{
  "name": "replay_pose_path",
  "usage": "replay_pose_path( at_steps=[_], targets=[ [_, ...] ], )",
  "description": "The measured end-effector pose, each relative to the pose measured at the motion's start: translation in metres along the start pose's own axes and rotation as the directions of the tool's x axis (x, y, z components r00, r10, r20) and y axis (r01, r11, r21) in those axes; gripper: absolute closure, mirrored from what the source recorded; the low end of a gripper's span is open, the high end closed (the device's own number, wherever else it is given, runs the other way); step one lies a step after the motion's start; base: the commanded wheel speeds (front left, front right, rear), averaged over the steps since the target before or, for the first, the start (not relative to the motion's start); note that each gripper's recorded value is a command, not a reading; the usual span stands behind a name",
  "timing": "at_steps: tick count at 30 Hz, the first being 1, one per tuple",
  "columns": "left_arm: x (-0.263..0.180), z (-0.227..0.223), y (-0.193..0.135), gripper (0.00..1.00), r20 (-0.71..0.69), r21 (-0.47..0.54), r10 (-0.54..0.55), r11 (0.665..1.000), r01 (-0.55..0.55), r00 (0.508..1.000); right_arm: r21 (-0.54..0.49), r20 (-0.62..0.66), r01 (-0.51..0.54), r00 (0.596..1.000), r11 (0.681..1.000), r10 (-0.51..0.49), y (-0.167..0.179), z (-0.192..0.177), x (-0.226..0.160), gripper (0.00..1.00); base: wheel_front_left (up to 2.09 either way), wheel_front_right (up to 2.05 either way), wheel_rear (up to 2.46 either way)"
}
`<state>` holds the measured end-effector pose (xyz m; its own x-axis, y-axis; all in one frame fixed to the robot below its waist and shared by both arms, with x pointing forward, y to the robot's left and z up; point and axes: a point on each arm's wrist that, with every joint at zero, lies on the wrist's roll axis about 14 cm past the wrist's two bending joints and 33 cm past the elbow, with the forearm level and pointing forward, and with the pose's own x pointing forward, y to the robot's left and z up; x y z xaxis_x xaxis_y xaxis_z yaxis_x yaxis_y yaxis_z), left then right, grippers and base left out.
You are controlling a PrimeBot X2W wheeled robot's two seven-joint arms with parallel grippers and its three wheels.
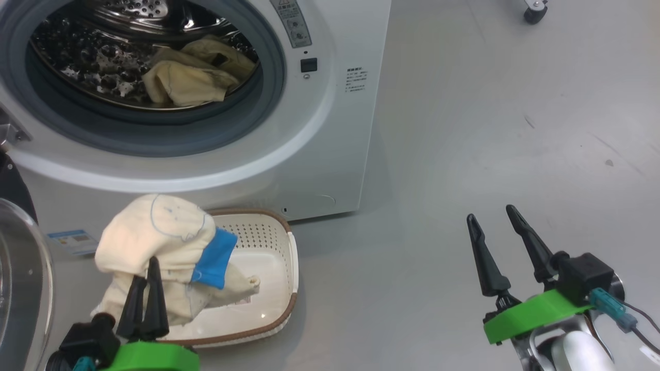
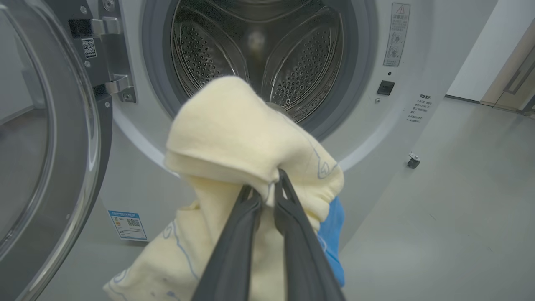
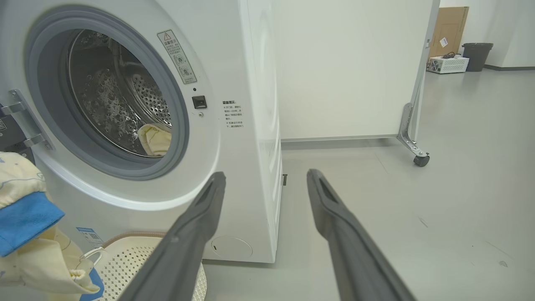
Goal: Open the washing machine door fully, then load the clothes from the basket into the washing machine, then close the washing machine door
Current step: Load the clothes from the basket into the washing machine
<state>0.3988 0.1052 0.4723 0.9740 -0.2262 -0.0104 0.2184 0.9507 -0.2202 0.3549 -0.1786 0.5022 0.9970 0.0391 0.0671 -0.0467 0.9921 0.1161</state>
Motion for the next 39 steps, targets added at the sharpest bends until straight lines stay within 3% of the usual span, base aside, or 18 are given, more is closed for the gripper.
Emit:
replay_pose_path(
  at_steps=[12,28,39],
  targets=[
    [0.088,0.004,-0.009,1.0,0.007,0.056,-0.089,0.995,0.088,0.996,0.042,-0.021,0.003,1.0,0.999,-0.002,-0.004,-0.012,0.034,0.0,0.0,0.0,0.0],
    [0.216,0.028,-0.003,1.0,0.038,0.132,-0.109,0.986,0.103,0.993,0.056,-0.072,-0.016,0.997,0.998,0.02,-0.002,-0.037,0.066,0.0,0.0,0.0,0.0],
    [0.278,-0.001,0.003,1.0,-0.032,0.16,-0.084,0.983,0.088,0.996,0.067,-0.131,-0.025,0.991,0.997,0.034,-0.002,-0.064,0.08,0.0,0.0,0.0,0.0]
  ],
)
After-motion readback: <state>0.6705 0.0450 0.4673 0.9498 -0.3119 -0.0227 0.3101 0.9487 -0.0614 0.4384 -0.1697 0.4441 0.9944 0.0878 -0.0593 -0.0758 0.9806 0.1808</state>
